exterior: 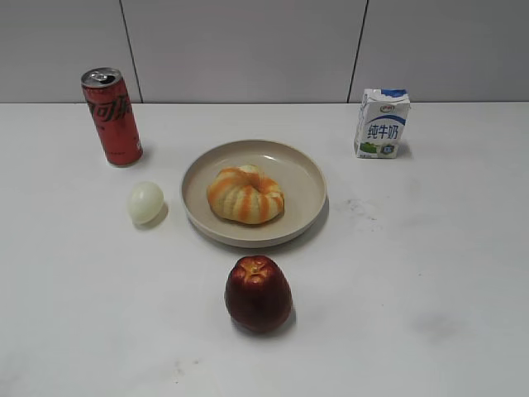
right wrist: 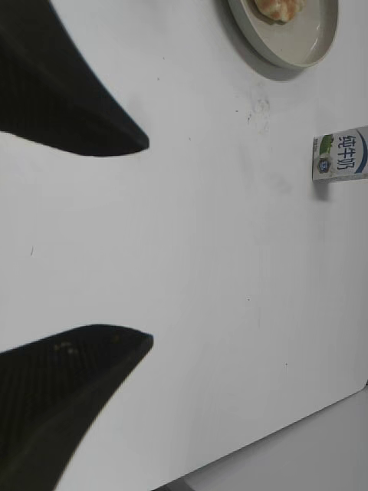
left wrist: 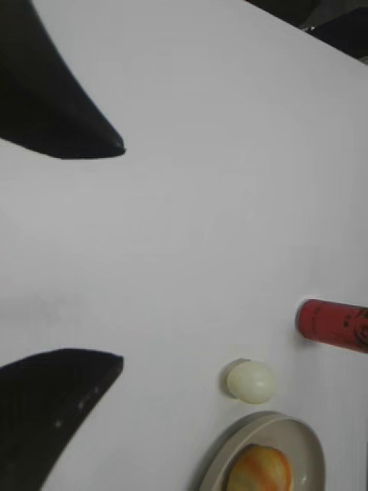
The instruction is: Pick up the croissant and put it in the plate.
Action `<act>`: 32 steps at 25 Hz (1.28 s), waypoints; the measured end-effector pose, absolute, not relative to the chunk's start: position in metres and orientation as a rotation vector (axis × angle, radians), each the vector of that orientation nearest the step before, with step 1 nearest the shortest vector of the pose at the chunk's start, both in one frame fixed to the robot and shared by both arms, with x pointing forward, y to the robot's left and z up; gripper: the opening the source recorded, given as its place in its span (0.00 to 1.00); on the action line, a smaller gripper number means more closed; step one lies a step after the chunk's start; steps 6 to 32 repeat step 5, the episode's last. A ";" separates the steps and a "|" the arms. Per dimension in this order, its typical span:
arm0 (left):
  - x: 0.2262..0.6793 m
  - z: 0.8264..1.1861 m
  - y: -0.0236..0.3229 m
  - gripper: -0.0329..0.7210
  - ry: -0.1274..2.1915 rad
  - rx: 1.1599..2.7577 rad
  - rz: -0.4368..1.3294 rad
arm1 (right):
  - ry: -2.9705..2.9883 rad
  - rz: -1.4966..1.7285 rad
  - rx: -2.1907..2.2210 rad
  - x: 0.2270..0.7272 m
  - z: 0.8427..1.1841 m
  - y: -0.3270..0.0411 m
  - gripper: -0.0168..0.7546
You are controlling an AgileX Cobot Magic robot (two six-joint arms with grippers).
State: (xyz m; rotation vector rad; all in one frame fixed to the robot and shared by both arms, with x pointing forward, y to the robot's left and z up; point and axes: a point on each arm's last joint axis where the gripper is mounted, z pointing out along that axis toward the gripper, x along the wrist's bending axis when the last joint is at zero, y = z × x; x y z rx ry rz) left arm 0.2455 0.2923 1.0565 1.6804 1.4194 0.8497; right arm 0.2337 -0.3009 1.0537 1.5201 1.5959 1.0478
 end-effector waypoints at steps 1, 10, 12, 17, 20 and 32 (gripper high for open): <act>0.242 1.057 0.292 0.77 1.403 1.663 0.867 | 1.596 1.048 1.520 0.234 1.054 -0.301 0.70; 0.233 1.056 0.293 0.73 1.369 1.630 0.902 | 1.596 1.049 1.520 0.234 1.054 -0.301 0.70; 0.233 1.056 0.293 0.73 1.369 1.630 0.902 | 1.596 1.049 1.520 0.234 1.054 -0.301 0.70; 0.233 1.056 0.293 0.73 1.369 1.630 0.902 | 1.596 1.049 1.520 0.234 1.054 -0.301 0.70; 0.233 1.056 0.293 0.73 1.369 1.630 0.902 | 1.596 1.049 1.520 0.234 1.054 -0.301 0.70; 0.233 1.056 0.293 0.73 1.369 1.630 0.902 | 1.596 1.049 1.520 0.234 1.054 -0.301 0.70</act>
